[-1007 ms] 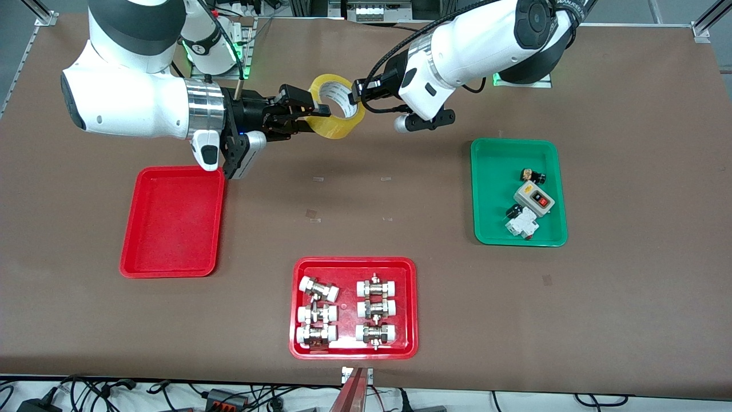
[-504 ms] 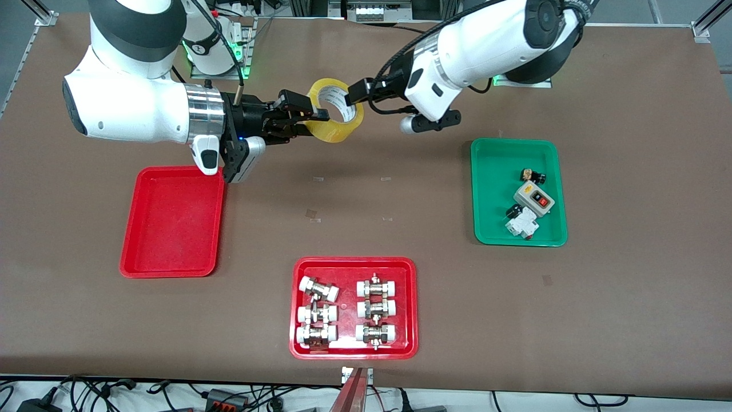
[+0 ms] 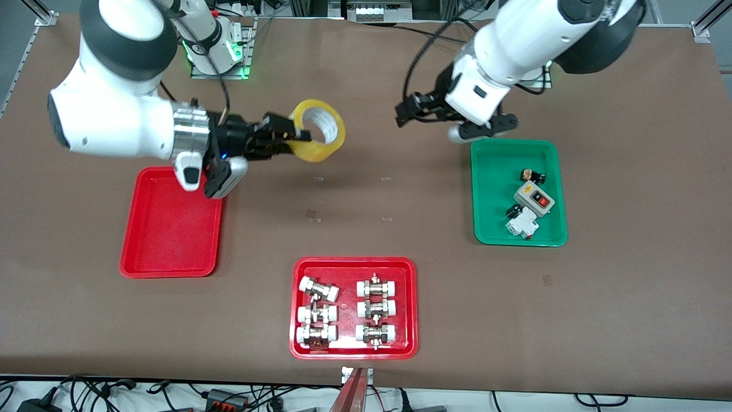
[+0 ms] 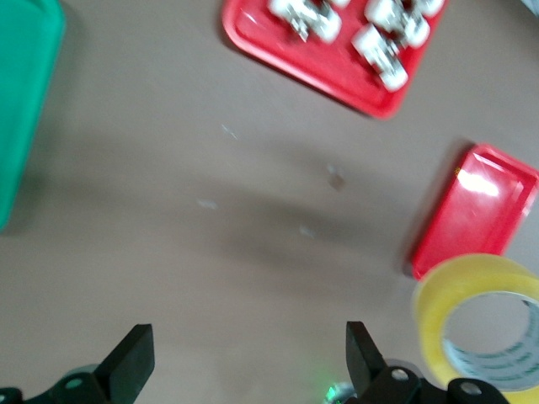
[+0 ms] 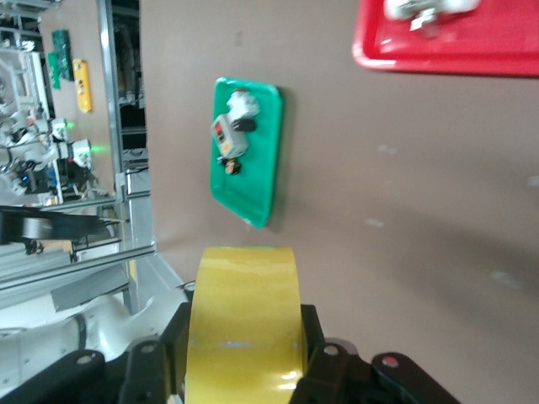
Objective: Left arm passes tape to right arm into tray
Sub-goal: 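Open the left gripper and withdraw while the right gripper carries the tape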
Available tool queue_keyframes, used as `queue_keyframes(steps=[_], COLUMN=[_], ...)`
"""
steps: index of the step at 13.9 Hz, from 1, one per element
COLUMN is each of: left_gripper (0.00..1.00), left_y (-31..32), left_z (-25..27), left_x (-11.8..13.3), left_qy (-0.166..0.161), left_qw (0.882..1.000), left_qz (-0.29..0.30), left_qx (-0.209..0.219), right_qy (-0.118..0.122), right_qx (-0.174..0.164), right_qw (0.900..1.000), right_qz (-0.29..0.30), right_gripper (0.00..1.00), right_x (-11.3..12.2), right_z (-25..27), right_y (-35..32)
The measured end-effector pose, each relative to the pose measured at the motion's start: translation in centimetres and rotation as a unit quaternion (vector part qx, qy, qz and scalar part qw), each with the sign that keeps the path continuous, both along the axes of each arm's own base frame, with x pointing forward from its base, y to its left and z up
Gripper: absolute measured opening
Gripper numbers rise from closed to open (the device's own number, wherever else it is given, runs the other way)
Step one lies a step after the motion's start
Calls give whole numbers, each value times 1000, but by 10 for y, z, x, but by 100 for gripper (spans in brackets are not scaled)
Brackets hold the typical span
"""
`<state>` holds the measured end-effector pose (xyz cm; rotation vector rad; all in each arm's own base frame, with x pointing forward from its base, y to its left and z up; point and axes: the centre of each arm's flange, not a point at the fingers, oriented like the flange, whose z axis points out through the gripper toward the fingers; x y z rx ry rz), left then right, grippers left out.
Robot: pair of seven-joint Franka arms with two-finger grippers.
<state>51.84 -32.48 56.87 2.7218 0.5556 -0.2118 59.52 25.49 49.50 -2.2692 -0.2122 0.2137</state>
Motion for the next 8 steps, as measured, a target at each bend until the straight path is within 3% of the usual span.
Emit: queue_keyframes(steps=[3,8], left_gripper=[100,100], left_y=[38,109], left_z=[-3,-13], left_x=[20,43], left_qy=[-18,-23], left_qw=[999,993], left_qz=[20,3], left_qx=[40,119], right_qy=[2,45], right_qx=[-35,-55], right_qw=[999,993], right_qz=[-18,-93], right_gripper=[53,53], right_x=[31,65], right_z=[-50,-135], right_y=[-64,-203])
